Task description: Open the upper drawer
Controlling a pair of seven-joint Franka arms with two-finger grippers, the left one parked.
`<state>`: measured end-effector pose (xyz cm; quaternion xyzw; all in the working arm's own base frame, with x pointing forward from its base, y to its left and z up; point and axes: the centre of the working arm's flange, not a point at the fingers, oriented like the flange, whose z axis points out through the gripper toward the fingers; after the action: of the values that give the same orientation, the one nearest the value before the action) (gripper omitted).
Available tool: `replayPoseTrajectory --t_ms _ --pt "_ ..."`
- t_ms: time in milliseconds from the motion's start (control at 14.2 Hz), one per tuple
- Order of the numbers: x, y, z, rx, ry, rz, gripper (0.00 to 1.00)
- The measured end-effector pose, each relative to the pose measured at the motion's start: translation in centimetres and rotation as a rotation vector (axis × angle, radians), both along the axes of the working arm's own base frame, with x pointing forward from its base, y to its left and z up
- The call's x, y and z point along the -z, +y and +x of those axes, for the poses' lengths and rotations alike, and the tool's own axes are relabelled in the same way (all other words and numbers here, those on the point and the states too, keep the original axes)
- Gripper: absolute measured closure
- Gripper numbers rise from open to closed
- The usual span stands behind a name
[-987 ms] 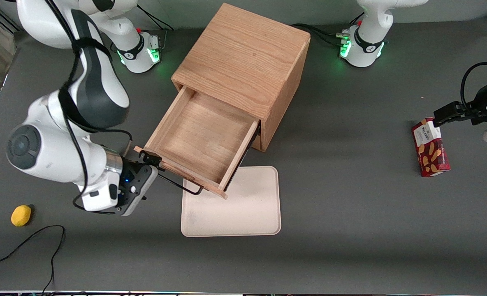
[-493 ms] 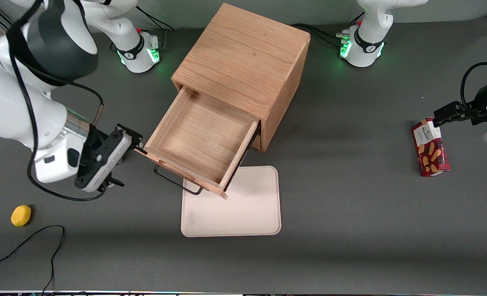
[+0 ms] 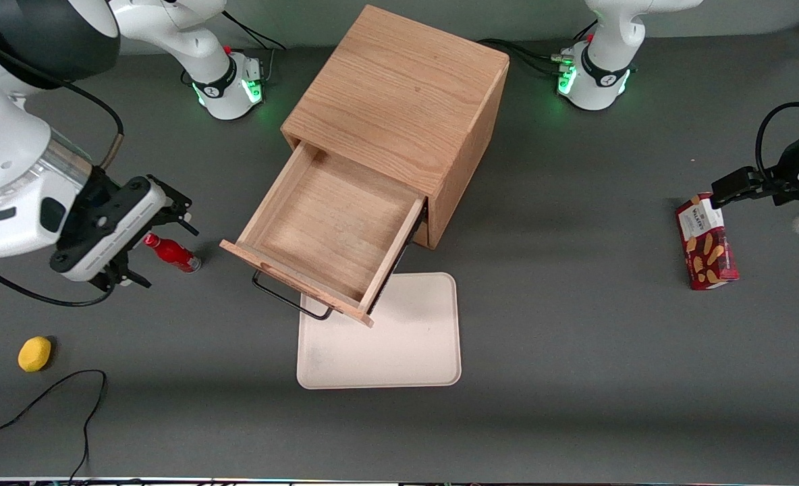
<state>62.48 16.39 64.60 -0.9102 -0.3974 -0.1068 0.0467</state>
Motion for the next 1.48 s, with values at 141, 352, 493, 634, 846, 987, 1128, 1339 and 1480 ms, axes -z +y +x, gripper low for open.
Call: replayPoseTrajectory --t_ms 141,352,493,634,846,987,1128,1339,1480 --pt "-0.6 -1.8 -0.8 0.163 0.028 0.027 0.00" --pt "-1.1 -5.9 -2.2 0.360 0.066 0.057 0.00" --pt "-1.6 -8.8 -3.0 0.433 0.075 0.068 0.00" --pt "-1.8 -11.2 -4.0 0.469 0.088 0.032 0.00" --pt "-1.6 -12.9 -4.9 0.497 0.085 -0.035 0.00" --pt "-1.0 -13.9 -5.1 0.515 0.097 -0.046 0.00" --pt "-0.7 -15.3 -5.1 0.541 0.103 -0.050 0.00" --pt "-0.4 -17.6 -5.1 0.611 0.114 -0.047 0.00" --pt "-0.2 -18.0 -5.1 0.664 0.122 -0.041 0.00"
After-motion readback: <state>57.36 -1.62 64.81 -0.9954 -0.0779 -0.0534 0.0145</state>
